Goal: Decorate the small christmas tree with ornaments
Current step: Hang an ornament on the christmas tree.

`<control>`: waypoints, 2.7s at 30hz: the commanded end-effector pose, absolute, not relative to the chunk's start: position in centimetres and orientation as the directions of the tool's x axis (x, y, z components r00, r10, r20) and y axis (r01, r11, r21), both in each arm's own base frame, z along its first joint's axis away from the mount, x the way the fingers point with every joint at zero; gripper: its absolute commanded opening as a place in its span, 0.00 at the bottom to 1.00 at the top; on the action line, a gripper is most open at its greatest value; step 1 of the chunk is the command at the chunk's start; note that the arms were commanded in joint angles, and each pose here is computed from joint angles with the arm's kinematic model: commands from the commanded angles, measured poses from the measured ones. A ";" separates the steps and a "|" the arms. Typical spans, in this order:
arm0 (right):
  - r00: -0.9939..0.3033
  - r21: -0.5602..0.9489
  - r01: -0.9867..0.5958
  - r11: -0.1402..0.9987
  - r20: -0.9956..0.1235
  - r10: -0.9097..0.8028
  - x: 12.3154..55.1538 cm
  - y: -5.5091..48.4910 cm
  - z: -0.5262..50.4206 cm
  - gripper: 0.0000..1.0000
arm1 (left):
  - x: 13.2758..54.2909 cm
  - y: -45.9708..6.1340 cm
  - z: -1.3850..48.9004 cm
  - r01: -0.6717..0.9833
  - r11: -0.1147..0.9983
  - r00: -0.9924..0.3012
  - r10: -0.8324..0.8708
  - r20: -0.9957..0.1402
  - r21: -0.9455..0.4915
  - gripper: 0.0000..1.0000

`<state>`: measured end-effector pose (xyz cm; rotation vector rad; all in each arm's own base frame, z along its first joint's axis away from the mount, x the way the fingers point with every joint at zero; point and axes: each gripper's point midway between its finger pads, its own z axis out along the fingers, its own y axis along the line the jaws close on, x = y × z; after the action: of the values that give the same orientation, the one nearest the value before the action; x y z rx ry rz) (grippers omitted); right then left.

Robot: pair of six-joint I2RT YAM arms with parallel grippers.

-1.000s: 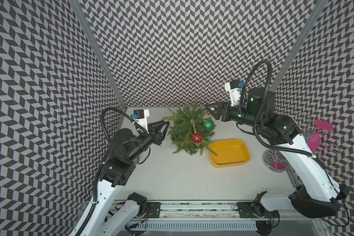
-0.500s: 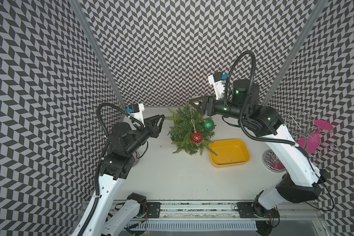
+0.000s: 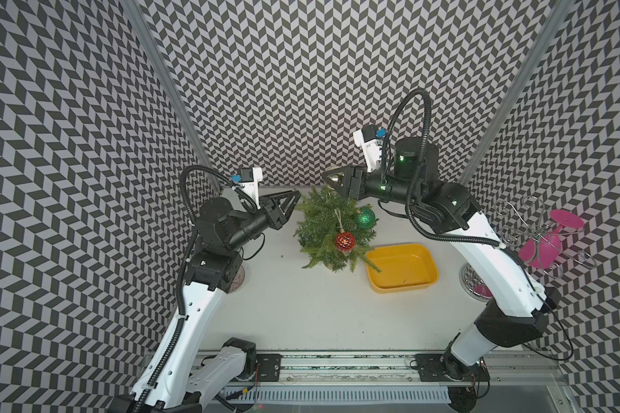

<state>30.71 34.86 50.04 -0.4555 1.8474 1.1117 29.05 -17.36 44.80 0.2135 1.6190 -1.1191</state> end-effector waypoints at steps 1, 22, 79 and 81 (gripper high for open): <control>-0.461 0.487 -0.719 0.495 -0.868 0.184 30.9 35.2 52.5 0.61 | 27.5 -18.9 47.6 0.736 0.459 -0.347 -0.375 -0.860 -0.497 0.37; -0.470 0.546 -0.650 0.529 -0.836 0.285 35.9 35.6 51.4 0.61 | 29.1 -19.2 46.4 0.698 0.497 -0.362 -0.375 -0.854 -0.515 0.40; -0.531 0.653 -0.585 0.480 -0.756 0.382 34.5 31.6 48.3 0.61 | 34.2 -23.8 43.8 0.613 0.667 -0.382 -0.219 -0.898 -0.423 0.44; -0.531 0.653 -0.587 0.479 -0.757 0.381 34.4 31.6 48.3 0.61 | 34.3 -23.7 43.8 0.607 0.675 -0.377 -0.221 -0.899 -0.420 0.42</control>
<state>35.17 32.28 45.48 -0.1690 1.8431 1.1995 34.13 -24.17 42.86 0.3173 1.7642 -0.9520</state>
